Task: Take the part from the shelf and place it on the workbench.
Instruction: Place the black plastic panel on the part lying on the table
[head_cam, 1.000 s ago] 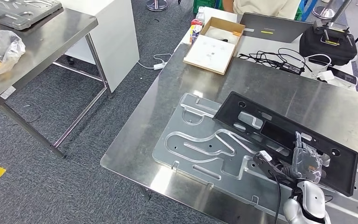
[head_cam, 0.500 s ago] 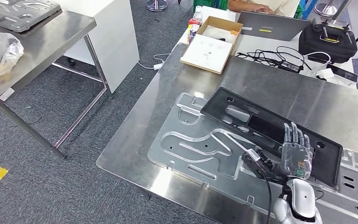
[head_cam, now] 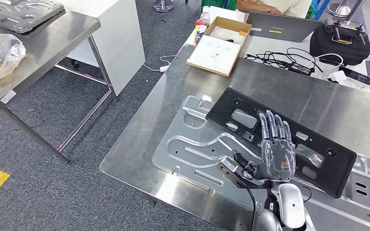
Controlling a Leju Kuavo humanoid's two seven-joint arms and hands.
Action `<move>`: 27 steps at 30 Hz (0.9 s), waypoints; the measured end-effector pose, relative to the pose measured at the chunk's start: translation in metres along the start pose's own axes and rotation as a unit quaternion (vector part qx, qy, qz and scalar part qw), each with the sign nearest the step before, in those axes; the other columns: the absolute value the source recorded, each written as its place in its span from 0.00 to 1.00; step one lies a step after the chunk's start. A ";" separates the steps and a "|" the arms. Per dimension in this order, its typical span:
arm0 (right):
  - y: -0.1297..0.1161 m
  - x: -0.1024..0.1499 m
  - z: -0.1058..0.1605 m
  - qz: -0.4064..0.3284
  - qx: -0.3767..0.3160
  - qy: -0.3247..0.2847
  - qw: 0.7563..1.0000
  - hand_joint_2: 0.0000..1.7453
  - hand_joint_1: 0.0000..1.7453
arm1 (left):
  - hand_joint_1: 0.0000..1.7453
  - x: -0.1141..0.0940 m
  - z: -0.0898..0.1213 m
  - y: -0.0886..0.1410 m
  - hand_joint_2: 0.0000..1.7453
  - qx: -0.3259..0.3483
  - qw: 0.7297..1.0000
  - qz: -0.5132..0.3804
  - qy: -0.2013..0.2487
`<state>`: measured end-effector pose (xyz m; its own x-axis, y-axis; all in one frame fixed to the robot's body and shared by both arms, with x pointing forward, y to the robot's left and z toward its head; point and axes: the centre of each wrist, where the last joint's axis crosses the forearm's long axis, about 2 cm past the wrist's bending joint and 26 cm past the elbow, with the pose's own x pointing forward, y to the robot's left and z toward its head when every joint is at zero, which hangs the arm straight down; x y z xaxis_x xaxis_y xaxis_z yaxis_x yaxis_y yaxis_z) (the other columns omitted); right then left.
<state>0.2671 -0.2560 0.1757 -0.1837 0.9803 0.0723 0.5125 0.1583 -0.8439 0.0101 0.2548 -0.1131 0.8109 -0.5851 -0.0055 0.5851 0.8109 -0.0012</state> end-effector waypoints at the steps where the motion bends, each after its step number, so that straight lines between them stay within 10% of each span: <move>1: -0.001 0.001 0.000 -0.002 -0.002 -0.001 1.000 0.00 0.00 | 0.00 0.000 0.000 0.000 0.00 0.000 1.000 0.000 0.000; 27: -0.028 0.084 0.042 -0.076 -0.052 -0.162 0.983 0.00 0.00 | 0.00 0.002 0.000 -0.002 0.00 0.000 0.999 0.003 0.033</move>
<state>0.2020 -0.1827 0.1837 -0.5130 0.8584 0.0062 0.5382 0.3272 -0.7767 0.0101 0.2520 -0.1129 0.8126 -0.5785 -0.0710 0.5799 0.8147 -0.0002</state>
